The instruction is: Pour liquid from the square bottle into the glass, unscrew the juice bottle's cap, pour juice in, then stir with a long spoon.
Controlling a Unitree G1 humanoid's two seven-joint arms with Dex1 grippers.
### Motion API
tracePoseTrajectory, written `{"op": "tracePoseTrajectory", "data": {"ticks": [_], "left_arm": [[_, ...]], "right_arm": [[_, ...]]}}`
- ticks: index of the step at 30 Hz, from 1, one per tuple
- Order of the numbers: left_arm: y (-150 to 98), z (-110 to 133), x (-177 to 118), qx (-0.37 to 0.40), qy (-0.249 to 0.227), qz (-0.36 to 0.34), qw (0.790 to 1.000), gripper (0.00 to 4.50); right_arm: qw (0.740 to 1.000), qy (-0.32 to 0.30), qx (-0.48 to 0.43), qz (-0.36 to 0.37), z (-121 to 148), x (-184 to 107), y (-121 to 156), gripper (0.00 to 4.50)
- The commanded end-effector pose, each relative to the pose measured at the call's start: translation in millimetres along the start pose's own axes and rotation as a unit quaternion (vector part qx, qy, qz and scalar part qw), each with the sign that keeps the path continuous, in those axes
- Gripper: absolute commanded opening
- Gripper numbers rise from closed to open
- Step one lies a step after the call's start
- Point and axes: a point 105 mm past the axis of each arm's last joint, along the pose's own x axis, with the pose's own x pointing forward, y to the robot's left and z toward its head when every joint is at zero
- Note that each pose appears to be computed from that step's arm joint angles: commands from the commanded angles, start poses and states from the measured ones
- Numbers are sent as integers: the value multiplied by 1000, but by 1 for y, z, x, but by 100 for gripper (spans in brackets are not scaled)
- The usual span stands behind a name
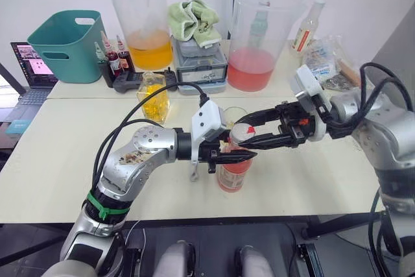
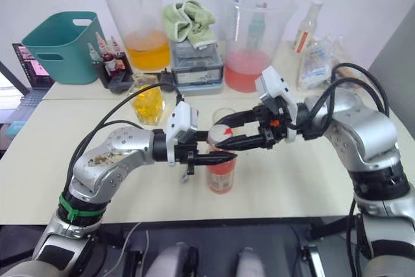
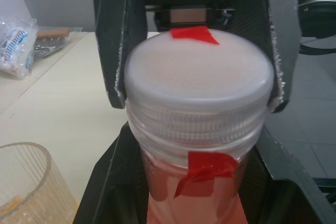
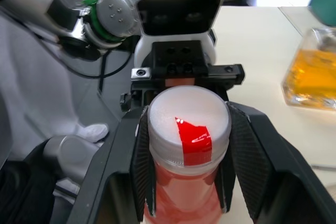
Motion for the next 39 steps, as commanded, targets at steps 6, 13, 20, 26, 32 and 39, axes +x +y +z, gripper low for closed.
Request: {"op": "tracePoseTrajectory", "data": {"ticks": [6,13,20,26,32,39], "left_arm": [[-6,-10,0,-25,18,7,999,162],[-8,-10,0,-33,17,10,999,162],[-11,-9,2,-35,13,-7,999,162],[-12,-9,4,-36,12,-23,999,162],[-11,-11,6,-34,12,-30,999,162],[-11,-13,8,-34,12,-31,999,162]], "right_arm": [[996,-10,-30,84,30,3,-4,271],[1000,-18,-19,15,38,-17,8,442],[988,-35,-13,-151,31,-29,18,442],[969,-59,8,-238,28,-20,24,442],[958,-41,30,-283,16,-12,27,442],[948,-44,39,-314,15,-11,25,442]]}}
